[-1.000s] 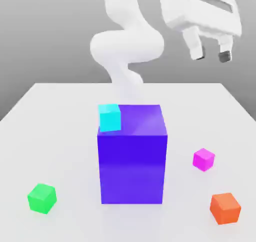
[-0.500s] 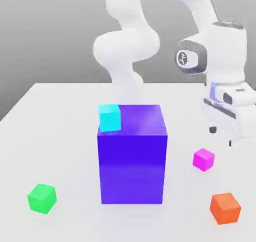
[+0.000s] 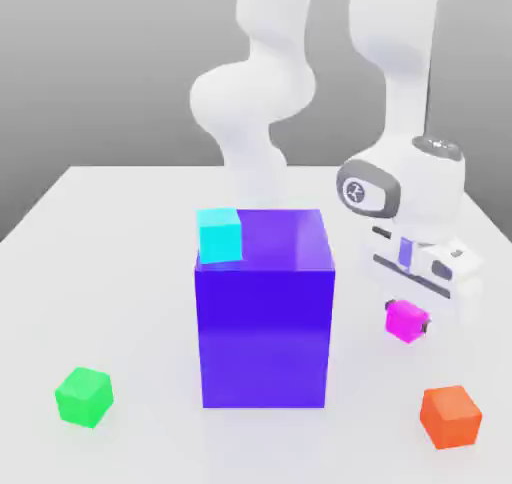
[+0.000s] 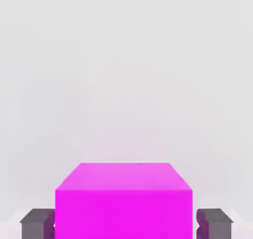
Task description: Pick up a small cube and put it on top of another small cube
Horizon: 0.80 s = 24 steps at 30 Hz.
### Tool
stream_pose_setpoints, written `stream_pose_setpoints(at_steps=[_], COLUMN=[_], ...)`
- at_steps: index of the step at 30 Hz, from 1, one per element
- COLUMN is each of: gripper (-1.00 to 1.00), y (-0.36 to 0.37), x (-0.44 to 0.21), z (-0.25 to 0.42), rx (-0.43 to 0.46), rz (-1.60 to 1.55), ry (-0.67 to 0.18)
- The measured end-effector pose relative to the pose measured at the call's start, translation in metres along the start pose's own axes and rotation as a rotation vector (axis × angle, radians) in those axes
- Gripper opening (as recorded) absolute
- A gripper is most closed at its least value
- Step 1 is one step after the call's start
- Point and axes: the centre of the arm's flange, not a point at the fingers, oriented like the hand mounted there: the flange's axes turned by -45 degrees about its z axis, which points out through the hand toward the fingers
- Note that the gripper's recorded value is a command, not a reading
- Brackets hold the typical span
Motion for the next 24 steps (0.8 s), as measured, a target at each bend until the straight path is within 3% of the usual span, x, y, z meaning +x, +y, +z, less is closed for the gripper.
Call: stream_pose_setpoints(at_steps=[11, 14, 24], gripper=[-1.0, -1.0, -1.0], y=[0.0, 0.017, 0.092], x=[0.0, -0.008, -0.197], z=[-0.056, -0.076, -0.143], rx=[0.0, -0.055, -0.251], rz=[-0.001, 0.063, 0.65], ry=[-0.001, 0.004, 0.025])
